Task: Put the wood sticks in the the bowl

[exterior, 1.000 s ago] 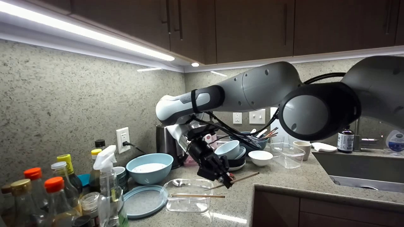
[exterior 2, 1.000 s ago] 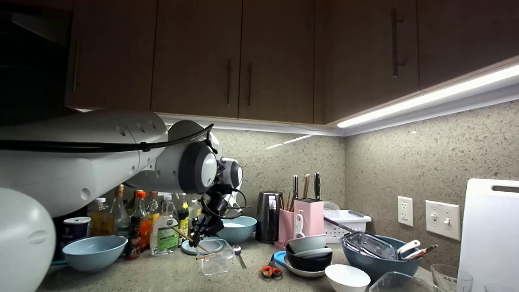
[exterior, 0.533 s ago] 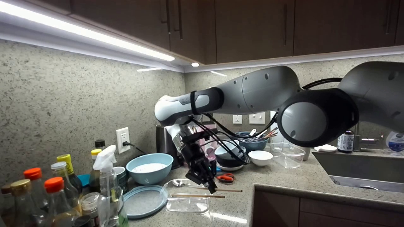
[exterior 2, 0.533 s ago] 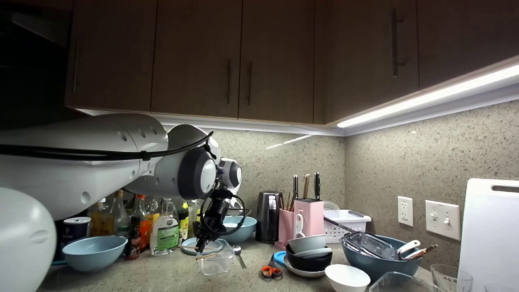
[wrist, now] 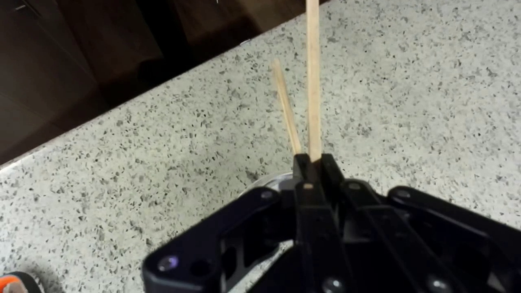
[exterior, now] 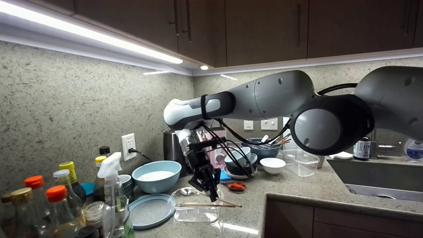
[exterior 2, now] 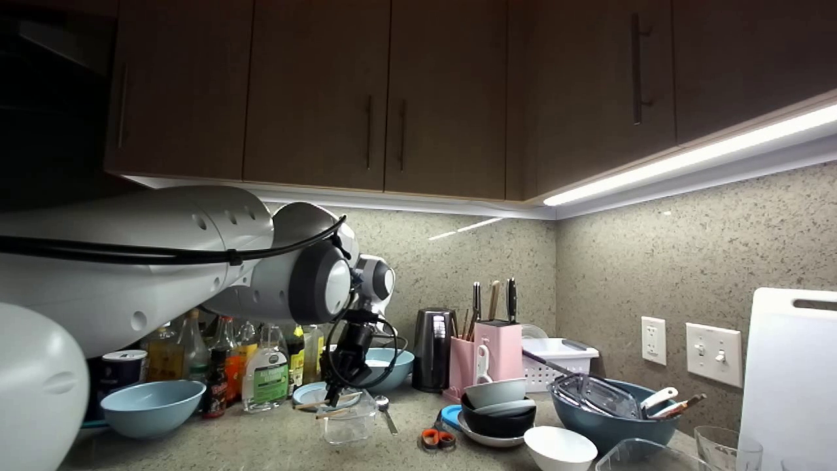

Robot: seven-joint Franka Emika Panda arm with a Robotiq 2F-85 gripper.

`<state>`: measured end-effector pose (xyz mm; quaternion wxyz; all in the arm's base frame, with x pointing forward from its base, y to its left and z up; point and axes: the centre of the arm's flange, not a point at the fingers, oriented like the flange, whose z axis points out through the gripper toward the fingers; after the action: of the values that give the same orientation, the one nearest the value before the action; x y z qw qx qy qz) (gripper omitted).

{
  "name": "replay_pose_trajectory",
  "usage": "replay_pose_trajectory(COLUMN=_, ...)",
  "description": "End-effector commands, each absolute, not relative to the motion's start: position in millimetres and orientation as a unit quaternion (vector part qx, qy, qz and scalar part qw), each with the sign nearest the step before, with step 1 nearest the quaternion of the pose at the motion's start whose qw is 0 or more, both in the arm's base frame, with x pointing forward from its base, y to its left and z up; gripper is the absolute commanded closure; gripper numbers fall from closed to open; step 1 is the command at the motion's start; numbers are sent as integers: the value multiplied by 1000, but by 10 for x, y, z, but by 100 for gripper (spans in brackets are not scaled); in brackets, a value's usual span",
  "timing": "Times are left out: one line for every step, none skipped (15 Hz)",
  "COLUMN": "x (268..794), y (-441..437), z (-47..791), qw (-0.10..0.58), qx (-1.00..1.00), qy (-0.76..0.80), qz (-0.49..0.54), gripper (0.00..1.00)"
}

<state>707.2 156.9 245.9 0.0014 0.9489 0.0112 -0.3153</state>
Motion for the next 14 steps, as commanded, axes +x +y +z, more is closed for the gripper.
replay_pose_trajectory(x=7157, y=1543, z=2440, qw=10, qx=932, qy=38, qz=-360, gripper=93)
replay_pose_trajectory(x=7176, y=1532, z=2419, qw=13, qx=920, qy=49, qz=-389, gripper=93)
replay_pose_trajectory(x=7151, y=1523, z=2399, qw=15, qx=910, qy=56, qz=-411, gripper=93)
replay_pose_trajectory(x=7145, y=1512, z=2371, qw=18, qx=897, qy=67, qz=-437, gripper=93)
replay_pose_trajectory(x=7115, y=1504, z=2349, qw=21, qx=887, qy=75, qz=-454, gripper=93)
replay_pose_trajectory(x=7094, y=1500, z=2299, qw=27, qx=881, qy=79, qz=-466, gripper=93)
replay_pose_trajectory(x=7070, y=1495, z=2266, qw=31, qx=875, qy=84, qz=-476, gripper=93)
replay_pose_trajectory(x=7052, y=1506, z=2218, qw=37, qx=875, qy=86, qz=-475, gripper=93)
replay_pose_trajectory(x=7044, y=1513, z=2183, qw=38, qx=876, qy=87, qz=-472, gripper=93)
replay_pose_trajectory(x=7039, y=1547, z=2158, qw=44, qx=883, qy=91, qz=-458, gripper=93)
replay_pose_trajectory(x=7040, y=1571, z=2143, qw=47, qx=886, qy=94, qz=-452, gripper=93)
replay_pose_trajectory(x=7038, y=1619, z=2147, qw=46, qx=891, qy=101, qz=-441, gripper=93)
replay_pose_trajectory(x=7039, y=1654, z=2149, qw=47, qx=894, qy=106, qz=-433, gripper=93)
replay_pose_trajectory(x=7042, y=1701, z=2159, qw=46, qx=900, qy=107, qz=-420, gripper=92)
